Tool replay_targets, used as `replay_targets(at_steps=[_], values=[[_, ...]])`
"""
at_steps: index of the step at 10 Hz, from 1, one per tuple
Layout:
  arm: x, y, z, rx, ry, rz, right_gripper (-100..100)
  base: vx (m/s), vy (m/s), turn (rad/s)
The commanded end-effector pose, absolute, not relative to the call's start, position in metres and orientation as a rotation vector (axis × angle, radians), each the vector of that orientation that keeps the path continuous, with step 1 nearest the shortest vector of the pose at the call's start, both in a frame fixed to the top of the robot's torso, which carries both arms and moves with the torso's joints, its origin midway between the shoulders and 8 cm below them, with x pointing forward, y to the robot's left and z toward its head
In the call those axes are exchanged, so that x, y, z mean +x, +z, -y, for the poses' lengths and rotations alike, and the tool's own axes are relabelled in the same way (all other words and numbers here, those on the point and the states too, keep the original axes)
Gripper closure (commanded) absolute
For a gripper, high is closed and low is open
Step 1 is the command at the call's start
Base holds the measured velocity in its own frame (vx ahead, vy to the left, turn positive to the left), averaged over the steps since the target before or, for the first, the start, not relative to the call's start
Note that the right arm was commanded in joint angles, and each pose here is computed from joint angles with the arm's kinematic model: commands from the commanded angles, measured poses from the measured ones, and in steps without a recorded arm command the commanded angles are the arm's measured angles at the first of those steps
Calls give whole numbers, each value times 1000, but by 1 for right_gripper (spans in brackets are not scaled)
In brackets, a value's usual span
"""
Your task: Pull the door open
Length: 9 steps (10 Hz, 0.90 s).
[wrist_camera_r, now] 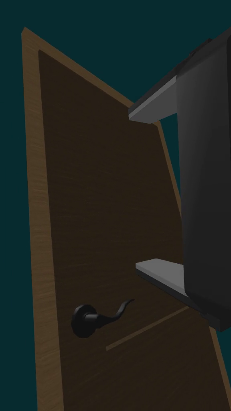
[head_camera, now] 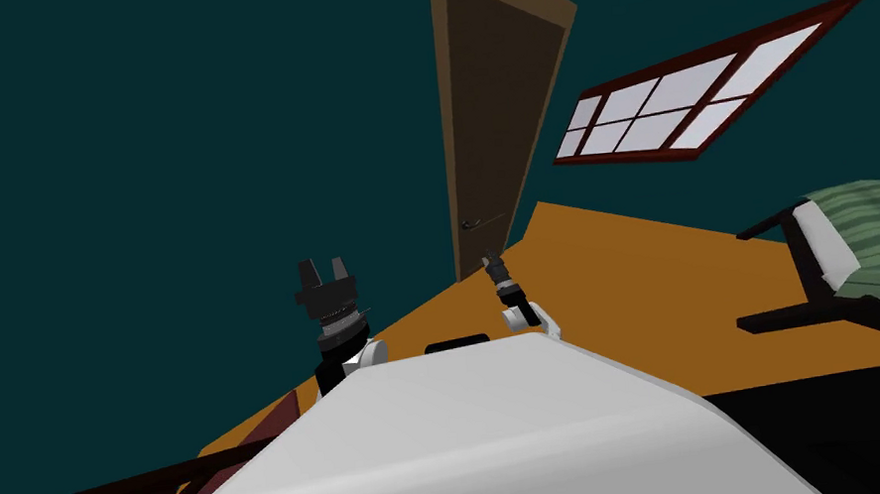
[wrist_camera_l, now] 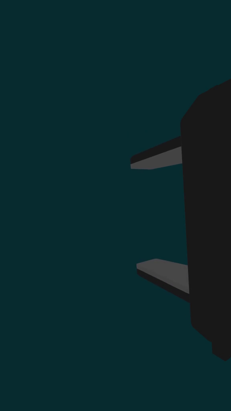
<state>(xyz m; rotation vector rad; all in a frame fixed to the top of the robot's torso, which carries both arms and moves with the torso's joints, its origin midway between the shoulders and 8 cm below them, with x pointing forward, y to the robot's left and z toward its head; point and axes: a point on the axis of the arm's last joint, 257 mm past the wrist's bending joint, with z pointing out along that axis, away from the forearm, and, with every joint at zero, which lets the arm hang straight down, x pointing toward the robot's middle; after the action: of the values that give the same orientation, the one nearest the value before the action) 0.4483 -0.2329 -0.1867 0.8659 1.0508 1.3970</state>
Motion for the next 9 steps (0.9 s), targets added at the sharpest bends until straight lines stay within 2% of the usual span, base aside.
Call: replay_targets(at_steps=[1,9], values=[[453,-199,236,877,1397,-1068,-100,75,-83,92],[470,-252,247,937,1377,-1157,-100,76,-90,103]])
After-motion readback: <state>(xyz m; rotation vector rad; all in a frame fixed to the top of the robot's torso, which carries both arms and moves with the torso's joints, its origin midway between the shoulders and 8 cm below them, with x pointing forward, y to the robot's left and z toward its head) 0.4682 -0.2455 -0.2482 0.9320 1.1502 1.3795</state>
